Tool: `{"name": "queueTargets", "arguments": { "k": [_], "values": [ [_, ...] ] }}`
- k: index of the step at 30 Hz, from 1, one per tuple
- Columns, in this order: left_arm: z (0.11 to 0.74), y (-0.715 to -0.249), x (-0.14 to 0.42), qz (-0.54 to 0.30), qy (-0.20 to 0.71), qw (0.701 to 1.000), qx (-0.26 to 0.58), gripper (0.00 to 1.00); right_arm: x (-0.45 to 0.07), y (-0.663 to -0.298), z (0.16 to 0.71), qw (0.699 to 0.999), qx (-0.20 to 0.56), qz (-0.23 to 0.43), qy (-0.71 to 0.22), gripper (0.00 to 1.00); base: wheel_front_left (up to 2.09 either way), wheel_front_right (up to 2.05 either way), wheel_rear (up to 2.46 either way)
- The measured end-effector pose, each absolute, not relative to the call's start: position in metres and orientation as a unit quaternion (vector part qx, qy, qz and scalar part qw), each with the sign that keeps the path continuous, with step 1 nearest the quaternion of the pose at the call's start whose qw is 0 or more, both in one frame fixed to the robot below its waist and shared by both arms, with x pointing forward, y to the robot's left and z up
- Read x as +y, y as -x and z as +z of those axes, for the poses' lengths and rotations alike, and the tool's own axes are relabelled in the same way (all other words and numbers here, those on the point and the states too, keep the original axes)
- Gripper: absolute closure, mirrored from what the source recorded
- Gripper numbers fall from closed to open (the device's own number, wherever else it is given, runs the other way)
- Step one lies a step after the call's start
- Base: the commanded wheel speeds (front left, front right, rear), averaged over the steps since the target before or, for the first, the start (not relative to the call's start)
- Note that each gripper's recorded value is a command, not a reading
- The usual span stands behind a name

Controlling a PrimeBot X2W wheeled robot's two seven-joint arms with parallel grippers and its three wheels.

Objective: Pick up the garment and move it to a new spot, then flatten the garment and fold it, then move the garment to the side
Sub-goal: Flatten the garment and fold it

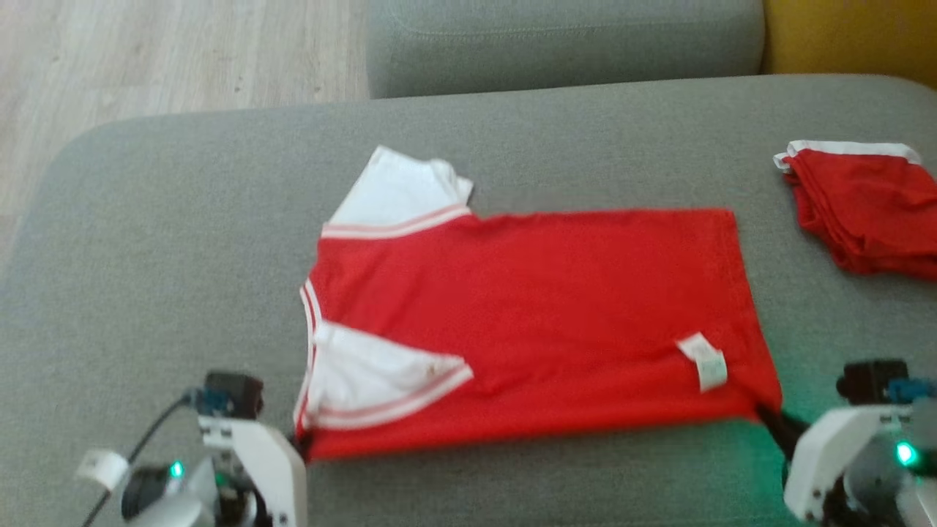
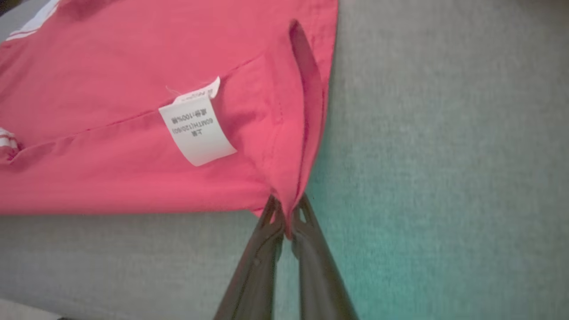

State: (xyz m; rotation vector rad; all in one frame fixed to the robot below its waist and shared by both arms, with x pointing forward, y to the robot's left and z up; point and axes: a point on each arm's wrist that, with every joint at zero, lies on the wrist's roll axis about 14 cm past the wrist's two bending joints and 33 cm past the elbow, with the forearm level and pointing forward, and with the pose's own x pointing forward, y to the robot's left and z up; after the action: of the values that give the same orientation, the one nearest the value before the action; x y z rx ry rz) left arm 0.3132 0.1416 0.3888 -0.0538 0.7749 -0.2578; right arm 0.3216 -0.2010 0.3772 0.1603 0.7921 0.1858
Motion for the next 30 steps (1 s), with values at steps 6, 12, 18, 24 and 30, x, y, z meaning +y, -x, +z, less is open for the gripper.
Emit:
{"name": "queueTargets", "arguments": {
  "k": [6, 12, 18, 24, 30],
  "values": [
    [0.381, -0.269, 0.132, -0.129, 0.061, 0.893, 0.428, 1.0, -0.207, -0.287, 0.368, 0.895, 0.429, 0.087, -0.083, 0.96, 0.0, 0.0, 0.0],
    [0.379, -0.26, 0.131, -0.127, 0.068, 0.888, 0.437, 0.0, -0.201, -0.284, 0.373, 0.895, 0.427, 0.087, -0.091, 0.0, 0.0, 0.0, 0.0],
    [0.402, -0.297, 0.138, -0.135, 0.032, 0.912, 0.387, 0.0, -0.202, -0.305, 0.401, 0.915, 0.378, 0.086, -0.111, 0.0, 0.0, 0.0, 0.0],
    [0.459, -0.389, 0.138, -0.162, -0.034, 0.94, 0.299, 0.0, -0.229, -0.378, 0.463, 0.963, 0.24, 0.05, -0.113, 0.0, 0.0, 0.0, 0.0],
    [0.465, -0.458, 0.13, -0.193, -0.084, 0.93, 0.301, 0.0, -0.226, -0.438, 0.457, 0.963, 0.243, 0.047, -0.108, 0.0, 0.0, 0.0, 0.0]
  ]
}}
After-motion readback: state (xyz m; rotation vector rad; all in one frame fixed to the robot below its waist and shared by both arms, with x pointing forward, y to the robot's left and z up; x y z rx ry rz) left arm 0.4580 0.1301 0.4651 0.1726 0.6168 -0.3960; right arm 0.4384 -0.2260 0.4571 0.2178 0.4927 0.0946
